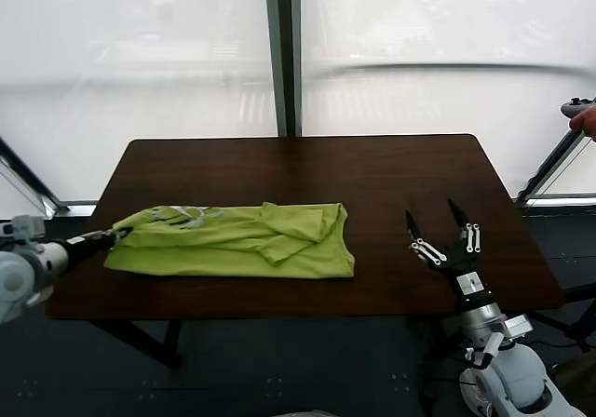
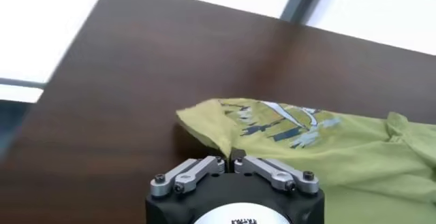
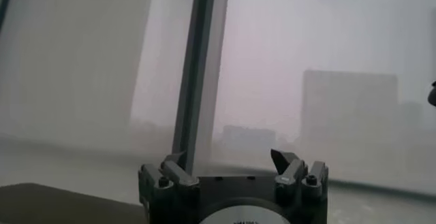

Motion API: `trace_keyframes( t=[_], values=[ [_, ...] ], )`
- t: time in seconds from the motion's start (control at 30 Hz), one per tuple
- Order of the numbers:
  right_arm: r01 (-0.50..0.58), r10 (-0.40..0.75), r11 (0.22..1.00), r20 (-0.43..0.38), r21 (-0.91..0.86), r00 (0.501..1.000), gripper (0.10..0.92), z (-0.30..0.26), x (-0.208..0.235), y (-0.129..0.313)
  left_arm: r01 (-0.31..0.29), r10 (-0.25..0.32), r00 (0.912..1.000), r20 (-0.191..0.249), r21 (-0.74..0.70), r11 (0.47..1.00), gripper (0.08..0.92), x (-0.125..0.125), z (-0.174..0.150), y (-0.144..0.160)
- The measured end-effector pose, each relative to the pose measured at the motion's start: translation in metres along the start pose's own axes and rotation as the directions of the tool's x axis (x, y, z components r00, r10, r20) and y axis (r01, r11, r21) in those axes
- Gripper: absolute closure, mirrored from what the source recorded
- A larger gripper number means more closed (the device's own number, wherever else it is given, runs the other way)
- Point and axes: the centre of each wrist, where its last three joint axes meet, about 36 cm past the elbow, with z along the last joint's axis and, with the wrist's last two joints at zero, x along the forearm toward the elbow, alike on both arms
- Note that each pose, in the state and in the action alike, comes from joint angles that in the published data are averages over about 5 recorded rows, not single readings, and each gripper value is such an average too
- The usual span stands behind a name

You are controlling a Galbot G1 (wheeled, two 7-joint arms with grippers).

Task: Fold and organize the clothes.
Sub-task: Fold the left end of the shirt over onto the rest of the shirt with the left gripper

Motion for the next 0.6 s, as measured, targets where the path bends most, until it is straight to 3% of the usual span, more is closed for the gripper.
trace_keyframes(
  t=[0.23,0.6],
  values=[
    [-0.016,0.016,1.000,-0.007,-0.002,1.000,0.115,-0.004,0.000,0.001,-0.131,0.131,0.9914,0.009,0.049,0.990,0.818,-0.015,0.026,-0.063],
    [-0.050,0.051,0.999,-0.019,0.014,0.999,0.115,-0.010,0.009,0.007,-0.282,0.282,0.9594,0.017,0.122,0.952,0.818,-0.062,0.049,-0.128]
  ],
)
